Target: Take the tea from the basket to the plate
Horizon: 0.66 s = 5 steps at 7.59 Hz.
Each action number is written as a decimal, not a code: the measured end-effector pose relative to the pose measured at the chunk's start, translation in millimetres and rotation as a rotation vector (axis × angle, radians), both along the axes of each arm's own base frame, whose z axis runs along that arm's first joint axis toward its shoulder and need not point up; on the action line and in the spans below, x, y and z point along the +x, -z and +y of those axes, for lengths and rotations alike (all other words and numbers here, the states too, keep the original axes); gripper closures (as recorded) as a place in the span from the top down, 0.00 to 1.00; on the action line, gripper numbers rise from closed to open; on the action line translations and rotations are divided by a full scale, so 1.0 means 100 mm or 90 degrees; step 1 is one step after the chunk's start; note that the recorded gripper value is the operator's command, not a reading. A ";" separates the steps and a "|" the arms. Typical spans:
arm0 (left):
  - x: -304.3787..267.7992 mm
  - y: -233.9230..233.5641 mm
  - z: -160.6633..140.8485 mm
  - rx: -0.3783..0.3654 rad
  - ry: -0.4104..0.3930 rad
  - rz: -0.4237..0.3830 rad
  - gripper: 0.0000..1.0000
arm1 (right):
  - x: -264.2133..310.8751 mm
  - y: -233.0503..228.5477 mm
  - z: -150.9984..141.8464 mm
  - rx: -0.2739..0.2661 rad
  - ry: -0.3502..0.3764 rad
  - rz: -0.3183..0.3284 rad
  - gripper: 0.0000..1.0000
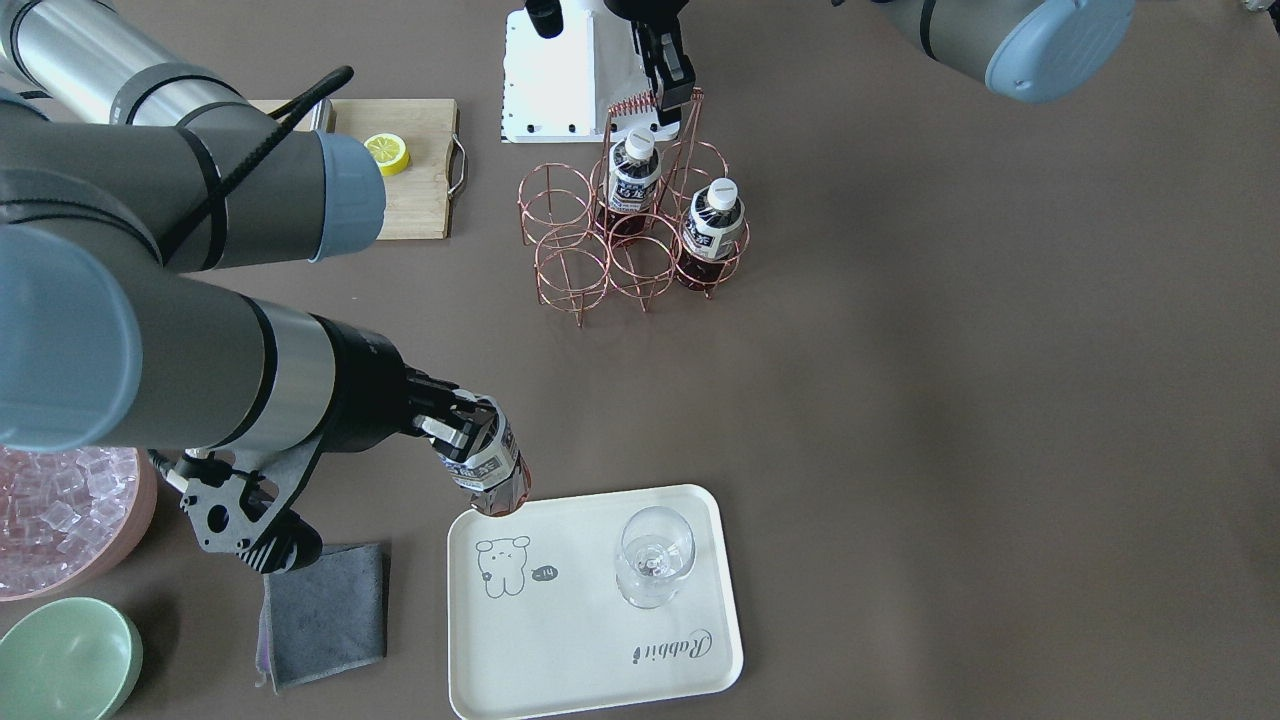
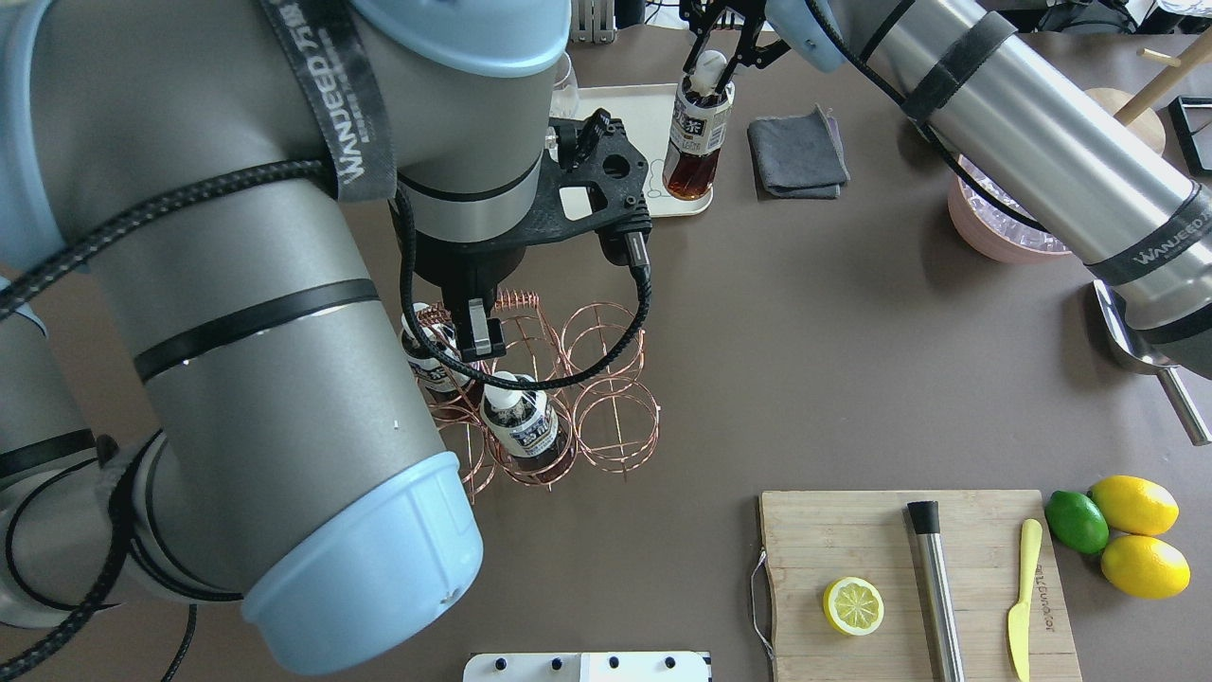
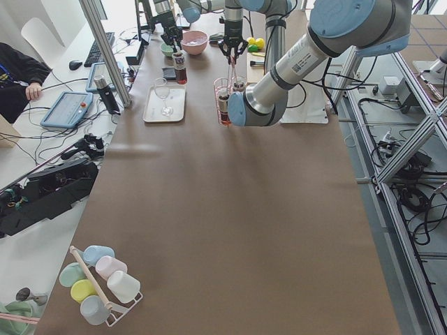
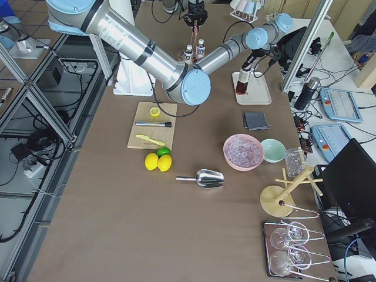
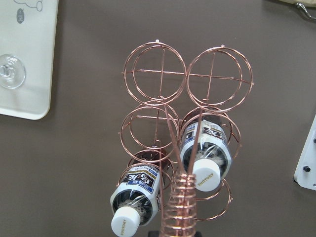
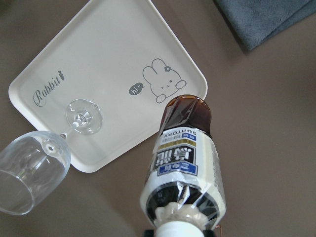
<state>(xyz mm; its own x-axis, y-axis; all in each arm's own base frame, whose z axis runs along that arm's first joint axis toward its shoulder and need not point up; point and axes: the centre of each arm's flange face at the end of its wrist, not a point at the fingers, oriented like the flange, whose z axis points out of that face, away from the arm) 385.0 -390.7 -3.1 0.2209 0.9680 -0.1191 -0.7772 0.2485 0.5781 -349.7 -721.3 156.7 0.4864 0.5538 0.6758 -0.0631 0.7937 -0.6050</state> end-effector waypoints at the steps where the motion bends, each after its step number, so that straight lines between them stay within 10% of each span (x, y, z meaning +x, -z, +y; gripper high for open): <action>1: -0.16 0.02 -0.06 0.001 0.006 0.000 0.00 | -0.02 -0.12 -0.08 0.006 0.002 0.001 0.00; 5: -0.88 -0.06 -0.38 0.020 -0.022 -0.046 0.00 | -0.12 -0.07 -0.35 0.085 -0.012 -0.004 0.00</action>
<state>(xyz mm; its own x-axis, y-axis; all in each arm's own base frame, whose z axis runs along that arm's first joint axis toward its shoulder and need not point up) 296.8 -429.1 3.4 0.1937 0.9783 -0.0738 -0.8248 0.2031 0.5276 -361.3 -756.5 163.8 0.4724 0.4683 0.7467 -0.0757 0.8656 -0.4949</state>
